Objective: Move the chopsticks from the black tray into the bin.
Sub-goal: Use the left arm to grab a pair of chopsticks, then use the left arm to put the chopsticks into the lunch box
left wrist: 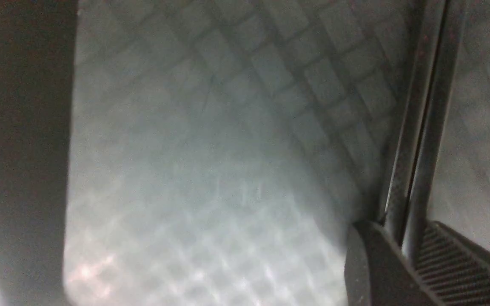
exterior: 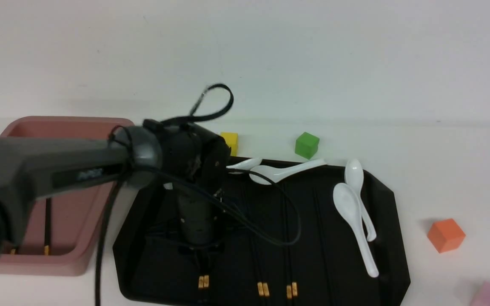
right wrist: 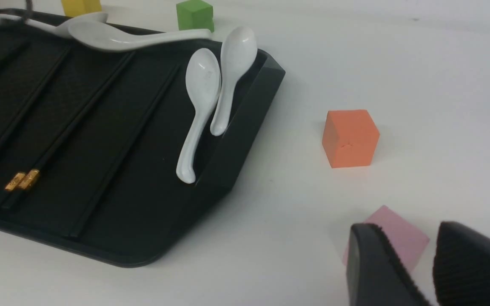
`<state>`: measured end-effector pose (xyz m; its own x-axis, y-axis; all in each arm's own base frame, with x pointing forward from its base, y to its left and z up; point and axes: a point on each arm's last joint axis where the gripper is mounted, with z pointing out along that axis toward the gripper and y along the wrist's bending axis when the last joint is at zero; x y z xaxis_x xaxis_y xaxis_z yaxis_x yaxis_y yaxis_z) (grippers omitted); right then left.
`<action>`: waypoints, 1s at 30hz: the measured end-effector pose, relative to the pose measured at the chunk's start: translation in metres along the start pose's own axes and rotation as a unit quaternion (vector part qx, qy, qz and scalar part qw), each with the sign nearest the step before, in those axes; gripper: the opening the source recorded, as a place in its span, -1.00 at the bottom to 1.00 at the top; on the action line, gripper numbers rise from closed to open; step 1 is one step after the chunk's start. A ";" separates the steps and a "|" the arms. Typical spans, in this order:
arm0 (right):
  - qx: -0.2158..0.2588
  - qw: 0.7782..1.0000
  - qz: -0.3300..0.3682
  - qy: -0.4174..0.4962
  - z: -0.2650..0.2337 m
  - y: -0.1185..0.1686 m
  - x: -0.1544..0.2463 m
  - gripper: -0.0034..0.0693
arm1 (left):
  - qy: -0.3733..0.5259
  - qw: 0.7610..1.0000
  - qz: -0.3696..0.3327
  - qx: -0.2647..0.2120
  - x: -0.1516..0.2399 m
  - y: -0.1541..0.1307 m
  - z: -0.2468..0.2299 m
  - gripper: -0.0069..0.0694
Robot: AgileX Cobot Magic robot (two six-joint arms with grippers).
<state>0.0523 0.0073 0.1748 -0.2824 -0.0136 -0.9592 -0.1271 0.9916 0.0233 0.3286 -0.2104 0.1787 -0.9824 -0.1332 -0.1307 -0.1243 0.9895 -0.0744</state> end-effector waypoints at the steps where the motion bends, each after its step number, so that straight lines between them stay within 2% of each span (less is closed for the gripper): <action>1: 0.000 1.000 0.000 0.000 0.000 0.000 0.000 -0.25 | -0.008 1.000 -0.001 0.008 0.001 0.001 -0.014 -0.52; 6: 0.000 1.000 0.000 0.000 0.000 0.000 0.000 -0.25 | -0.084 0.995 -0.021 0.059 0.002 0.025 -0.098 -0.52; 7: 0.000 1.000 0.000 0.000 0.000 0.000 0.000 -0.25 | -0.087 0.994 -0.023 0.061 0.002 0.027 -0.101 -0.52; 9: 0.000 1.000 0.000 0.000 0.000 0.000 0.000 -0.25 | -0.128 0.989 -0.052 0.058 -0.005 0.059 -0.135 -0.52; 12: 0.000 1.000 0.001 0.000 0.000 0.000 0.000 -0.25 | -0.143 0.985 -0.095 0.026 -0.014 0.102 -0.153 -0.52; 15: 0.000 1.000 0.001 0.000 0.000 0.000 0.000 -0.25 | -0.150 0.980 -0.132 0.002 -0.028 0.142 -0.149 -0.52; 18: 0.000 1.000 0.001 0.000 0.000 0.000 0.000 -0.25 | -0.154 0.977 -0.149 -0.006 -0.042 0.164 -0.132 -0.52; 24: 0.000 1.000 0.001 0.000 0.000 0.000 0.000 -0.25 | -0.138 0.982 -0.125 -0.041 -0.060 0.181 -0.096 -0.52; 30: 0.000 1.000 0.001 0.000 0.000 0.000 0.000 -0.25 | -0.116 0.985 -0.108 -0.066 -0.069 0.184 -0.068 -0.47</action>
<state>0.0523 0.0073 0.1748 -0.2828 -0.0112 -0.9591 -0.1264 0.9916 0.0257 0.3641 -0.0156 0.2415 -0.8747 -0.3348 -0.3504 -0.3585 0.9335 0.0029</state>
